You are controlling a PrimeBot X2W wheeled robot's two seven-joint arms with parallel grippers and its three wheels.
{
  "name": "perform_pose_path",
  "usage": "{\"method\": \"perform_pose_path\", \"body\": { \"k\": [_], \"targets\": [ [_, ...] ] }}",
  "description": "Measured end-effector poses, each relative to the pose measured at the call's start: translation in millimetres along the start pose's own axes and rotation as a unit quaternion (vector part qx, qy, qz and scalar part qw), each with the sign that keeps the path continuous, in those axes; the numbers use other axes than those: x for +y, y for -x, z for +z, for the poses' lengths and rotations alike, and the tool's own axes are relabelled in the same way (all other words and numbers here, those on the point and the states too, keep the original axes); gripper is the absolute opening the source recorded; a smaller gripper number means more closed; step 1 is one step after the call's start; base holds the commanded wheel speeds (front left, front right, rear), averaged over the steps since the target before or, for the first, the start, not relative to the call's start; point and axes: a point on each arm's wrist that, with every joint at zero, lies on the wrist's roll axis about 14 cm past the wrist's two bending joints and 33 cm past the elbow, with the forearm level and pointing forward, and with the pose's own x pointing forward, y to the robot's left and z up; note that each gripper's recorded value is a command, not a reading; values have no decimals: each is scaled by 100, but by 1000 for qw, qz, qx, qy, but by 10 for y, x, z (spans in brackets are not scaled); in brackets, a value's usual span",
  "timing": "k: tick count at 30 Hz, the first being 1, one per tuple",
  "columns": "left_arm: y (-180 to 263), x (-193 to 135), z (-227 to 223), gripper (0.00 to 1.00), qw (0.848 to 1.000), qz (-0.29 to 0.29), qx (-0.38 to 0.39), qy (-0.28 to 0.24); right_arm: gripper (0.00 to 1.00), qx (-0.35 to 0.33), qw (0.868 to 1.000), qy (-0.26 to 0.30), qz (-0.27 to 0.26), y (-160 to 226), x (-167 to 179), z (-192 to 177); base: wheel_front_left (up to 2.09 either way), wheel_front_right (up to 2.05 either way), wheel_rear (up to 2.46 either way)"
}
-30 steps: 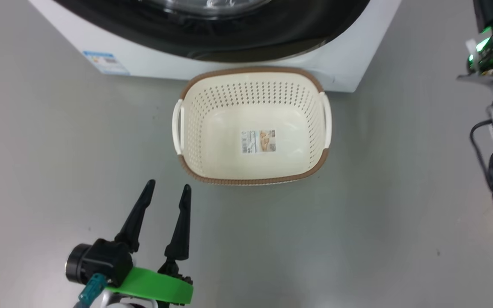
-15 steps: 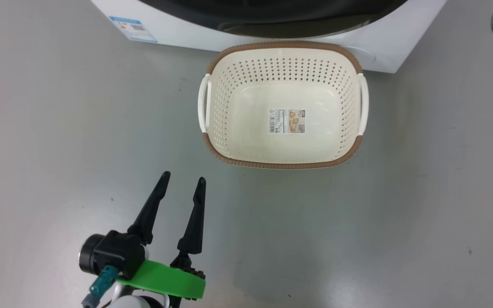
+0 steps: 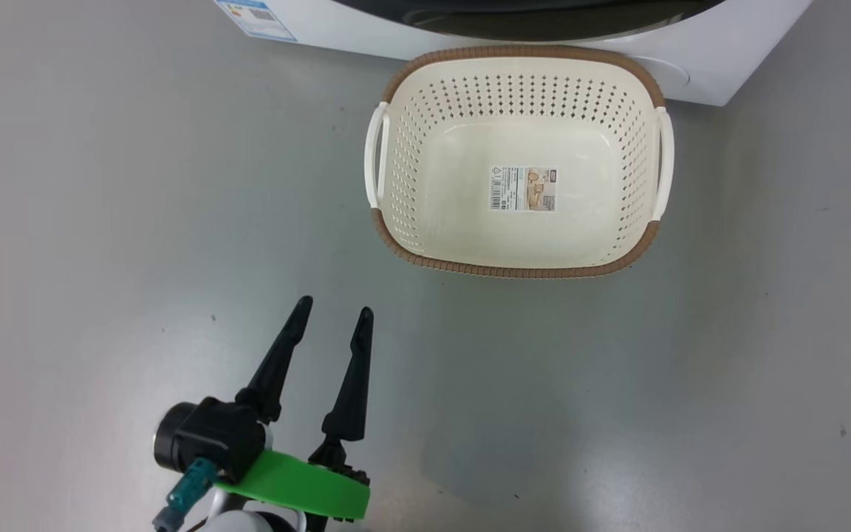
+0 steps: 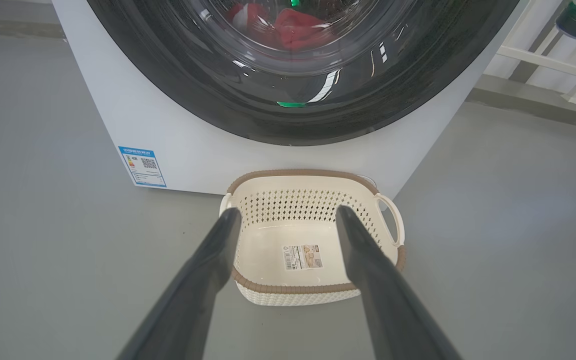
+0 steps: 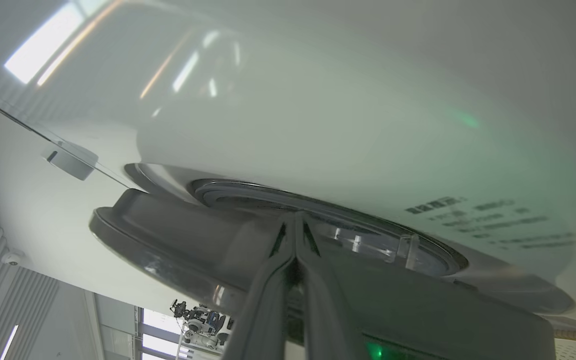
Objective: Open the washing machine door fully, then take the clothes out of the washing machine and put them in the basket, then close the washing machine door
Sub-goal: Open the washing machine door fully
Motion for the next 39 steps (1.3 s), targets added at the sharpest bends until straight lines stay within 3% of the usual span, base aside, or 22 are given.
{"method": "perform_pose_path", "body": {
  "k": [22, 39],
  "targets": [
    [15, -54, 163, 100, 1000, -8, -22, 3, 0, 87, 996, 12, -27, -33, 20, -321, 0, 0, 0],
    [166, -76, 406, 100, 998, -9, -56, 10, 0, 163, 986, 9, -39, 206, 123, -929, 0, 0, 0]
  ]
}}
